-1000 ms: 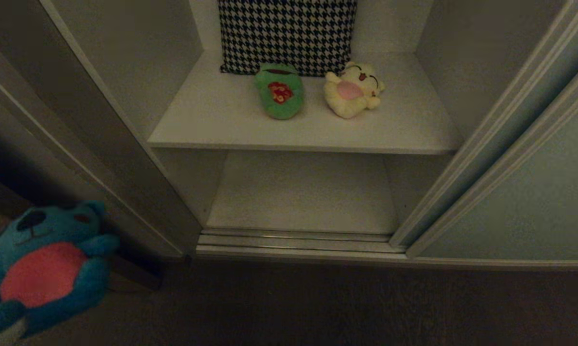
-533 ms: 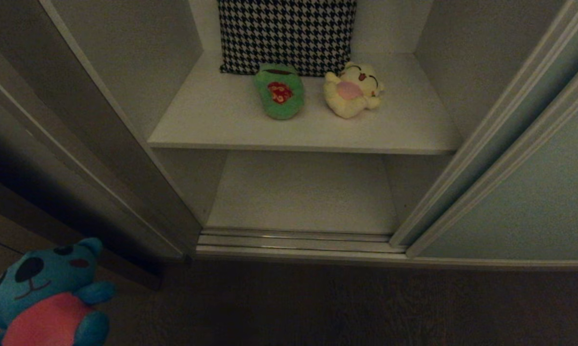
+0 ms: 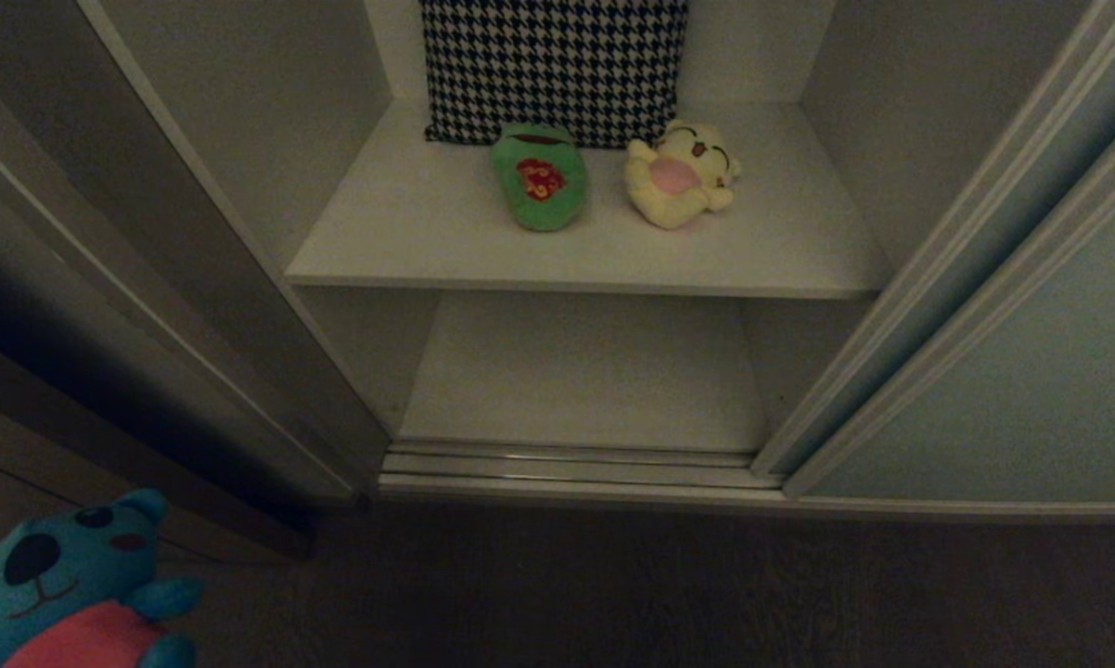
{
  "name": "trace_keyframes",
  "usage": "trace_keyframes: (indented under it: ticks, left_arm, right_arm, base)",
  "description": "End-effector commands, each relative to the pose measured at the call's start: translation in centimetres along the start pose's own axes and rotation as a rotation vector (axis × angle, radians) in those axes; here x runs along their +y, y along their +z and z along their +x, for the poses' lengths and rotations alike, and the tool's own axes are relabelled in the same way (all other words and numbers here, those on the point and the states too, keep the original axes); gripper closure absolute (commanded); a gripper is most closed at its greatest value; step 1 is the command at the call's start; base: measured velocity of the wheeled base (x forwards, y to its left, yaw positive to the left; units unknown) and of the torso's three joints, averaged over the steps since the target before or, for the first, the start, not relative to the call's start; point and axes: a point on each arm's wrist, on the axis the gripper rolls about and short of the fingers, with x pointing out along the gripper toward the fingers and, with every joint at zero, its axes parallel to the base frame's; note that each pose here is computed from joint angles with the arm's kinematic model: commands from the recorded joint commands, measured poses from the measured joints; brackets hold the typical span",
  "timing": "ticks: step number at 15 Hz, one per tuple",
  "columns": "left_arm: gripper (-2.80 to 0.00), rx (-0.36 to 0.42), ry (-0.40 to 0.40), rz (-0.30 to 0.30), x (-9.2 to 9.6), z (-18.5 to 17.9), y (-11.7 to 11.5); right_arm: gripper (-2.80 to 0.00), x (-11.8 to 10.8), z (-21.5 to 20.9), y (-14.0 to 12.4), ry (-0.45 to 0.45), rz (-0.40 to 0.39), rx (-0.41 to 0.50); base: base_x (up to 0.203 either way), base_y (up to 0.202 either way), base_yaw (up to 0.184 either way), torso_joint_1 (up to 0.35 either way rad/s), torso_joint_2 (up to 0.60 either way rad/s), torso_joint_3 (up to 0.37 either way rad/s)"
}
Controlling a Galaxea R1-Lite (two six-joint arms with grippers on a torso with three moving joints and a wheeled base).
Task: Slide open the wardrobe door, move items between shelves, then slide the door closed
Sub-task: Place the blue doll on the lower shelf
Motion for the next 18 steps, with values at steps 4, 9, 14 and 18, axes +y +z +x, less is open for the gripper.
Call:
trace_keyframes:
  ticks: [4,9,14,18]
  left_arm:
    - [0.0,0.009,-0.005,-0.009,-0.03,0.07,-0.24]
    - [0.0,0.009,-0.002,-0.016,-0.02,0.07,-0.24]
    - [0.0,0.007,-0.002,-0.025,-0.02,0.07,-0.22]
    - [0.0,0.007,-0.002,-0.025,-0.02,0.07,-0.22]
  right_arm:
    - [0.0,0.0,0.0,0.0,0.0,-0.001,0.0]
    - [0.0,0.0,0.0,0.0,0.0,-0.001,-0.001]
    - [0.0,0.0,0.0,0.0,0.0,-0.001,0.0]
    - [0.0,0.0,0.0,-0.01,0.0,-0.001,0.0]
  base:
    - [0.0,0.0,0.0,0.0,0.0,0.0]
    - [0.0,0.0,0.0,0.0,0.0,0.0]
    - [0.0,0.0,0.0,0.0,0.0,0.0]
    - [0.0,0.0,0.0,0.0,0.0,0.0]
